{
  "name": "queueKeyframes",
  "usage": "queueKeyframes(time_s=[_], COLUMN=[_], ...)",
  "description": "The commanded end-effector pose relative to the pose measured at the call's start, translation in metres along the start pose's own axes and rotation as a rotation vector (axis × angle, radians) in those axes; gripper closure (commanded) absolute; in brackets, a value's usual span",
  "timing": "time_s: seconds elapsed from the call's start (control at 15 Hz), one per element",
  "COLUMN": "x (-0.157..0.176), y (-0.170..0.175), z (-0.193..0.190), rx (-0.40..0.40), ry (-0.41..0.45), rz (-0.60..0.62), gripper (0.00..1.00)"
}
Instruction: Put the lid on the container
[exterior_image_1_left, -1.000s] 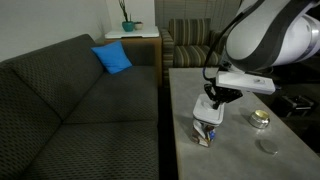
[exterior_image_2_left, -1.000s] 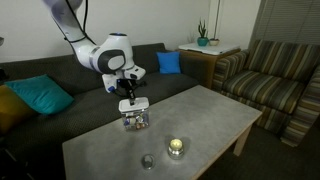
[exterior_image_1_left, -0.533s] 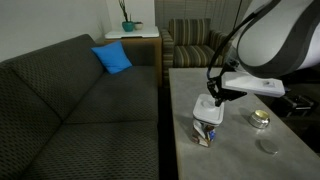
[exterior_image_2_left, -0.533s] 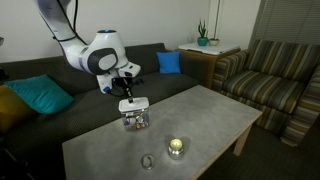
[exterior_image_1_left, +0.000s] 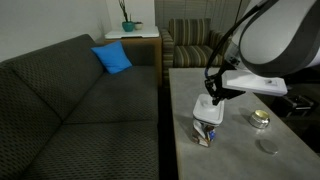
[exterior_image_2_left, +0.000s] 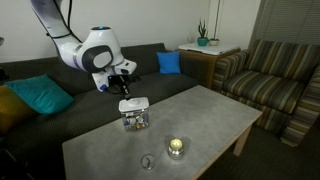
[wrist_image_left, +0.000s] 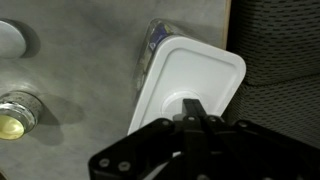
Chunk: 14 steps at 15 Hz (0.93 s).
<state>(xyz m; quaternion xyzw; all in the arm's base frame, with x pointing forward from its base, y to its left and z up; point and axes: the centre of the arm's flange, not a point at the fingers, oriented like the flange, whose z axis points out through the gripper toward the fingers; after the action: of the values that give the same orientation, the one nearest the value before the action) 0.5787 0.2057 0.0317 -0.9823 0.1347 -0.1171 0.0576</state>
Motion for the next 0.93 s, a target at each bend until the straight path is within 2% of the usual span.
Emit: queueKeyframes(time_s=[0.0,0.4,0.87], x=[0.011,0.037,0.046], y=[-0.002,-0.012,-0.012], z=[0.006,0.038,0.064], rx=[0.02,0.005,-0.036], ry=[-0.005,-0.053,-0.114], rz=[0.002,0.021,0.034], gripper=[1.0,1.0,1.0])
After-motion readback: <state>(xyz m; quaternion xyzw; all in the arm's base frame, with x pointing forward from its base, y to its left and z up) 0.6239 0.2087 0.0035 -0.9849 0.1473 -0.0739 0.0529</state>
